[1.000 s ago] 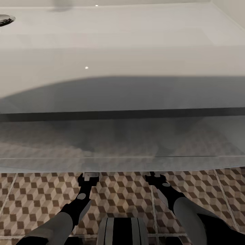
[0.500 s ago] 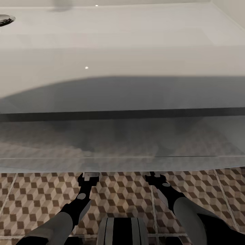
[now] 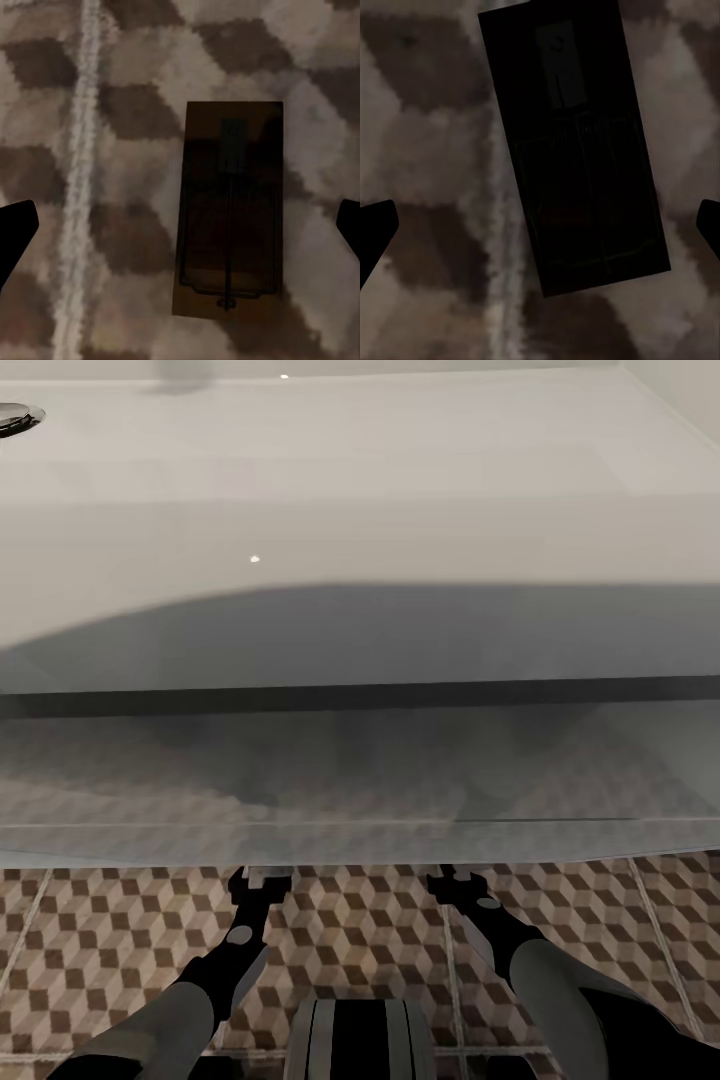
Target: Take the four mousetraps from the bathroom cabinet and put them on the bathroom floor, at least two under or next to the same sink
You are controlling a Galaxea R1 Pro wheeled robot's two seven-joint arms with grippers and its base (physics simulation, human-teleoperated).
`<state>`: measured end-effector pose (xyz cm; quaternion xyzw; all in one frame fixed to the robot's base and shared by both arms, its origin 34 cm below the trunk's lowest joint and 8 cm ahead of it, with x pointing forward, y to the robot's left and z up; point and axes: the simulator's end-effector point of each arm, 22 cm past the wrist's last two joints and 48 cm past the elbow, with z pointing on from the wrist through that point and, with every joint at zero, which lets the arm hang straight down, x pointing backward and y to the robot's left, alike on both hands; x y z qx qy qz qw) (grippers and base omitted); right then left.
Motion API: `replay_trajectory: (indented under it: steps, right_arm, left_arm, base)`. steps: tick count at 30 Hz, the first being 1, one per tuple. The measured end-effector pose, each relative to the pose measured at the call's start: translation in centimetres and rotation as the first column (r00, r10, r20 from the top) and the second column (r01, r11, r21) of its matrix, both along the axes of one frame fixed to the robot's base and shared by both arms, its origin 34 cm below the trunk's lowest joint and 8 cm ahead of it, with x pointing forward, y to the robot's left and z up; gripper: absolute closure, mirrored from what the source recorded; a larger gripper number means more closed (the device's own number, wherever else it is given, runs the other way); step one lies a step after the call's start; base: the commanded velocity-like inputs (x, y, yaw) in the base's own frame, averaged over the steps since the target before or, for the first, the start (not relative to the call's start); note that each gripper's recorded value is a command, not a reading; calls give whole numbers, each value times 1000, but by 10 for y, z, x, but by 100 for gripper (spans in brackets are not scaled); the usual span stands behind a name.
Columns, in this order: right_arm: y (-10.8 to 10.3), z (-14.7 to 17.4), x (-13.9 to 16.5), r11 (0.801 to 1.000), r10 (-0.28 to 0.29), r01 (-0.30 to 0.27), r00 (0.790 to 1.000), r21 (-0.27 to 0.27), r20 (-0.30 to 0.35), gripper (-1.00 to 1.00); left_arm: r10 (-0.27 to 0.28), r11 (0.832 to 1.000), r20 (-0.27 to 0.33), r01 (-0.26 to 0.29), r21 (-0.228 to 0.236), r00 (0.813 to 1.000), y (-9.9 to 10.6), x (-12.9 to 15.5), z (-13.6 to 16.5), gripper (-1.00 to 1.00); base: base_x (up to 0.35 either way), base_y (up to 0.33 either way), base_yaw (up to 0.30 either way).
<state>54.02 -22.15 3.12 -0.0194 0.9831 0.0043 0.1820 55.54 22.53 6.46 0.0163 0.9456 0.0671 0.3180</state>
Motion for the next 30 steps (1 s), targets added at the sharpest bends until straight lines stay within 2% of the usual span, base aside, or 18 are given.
replay_trajectory:
  steps: [18,30]
  right_arm:
    - [0,0,0,1000,1,-1,1000,0,-1,-100]
    - [2,0,0,1000,0,0,1000,2,0,-100]
  left_arm:
    - [-10,1000,20,10,0,1000,-2,4,3,-100]
    - [-3,1000,25,3,6,1000,-3,5,4,-100]
  base:
    - [-4,0,0]
    - [-248,0,0]
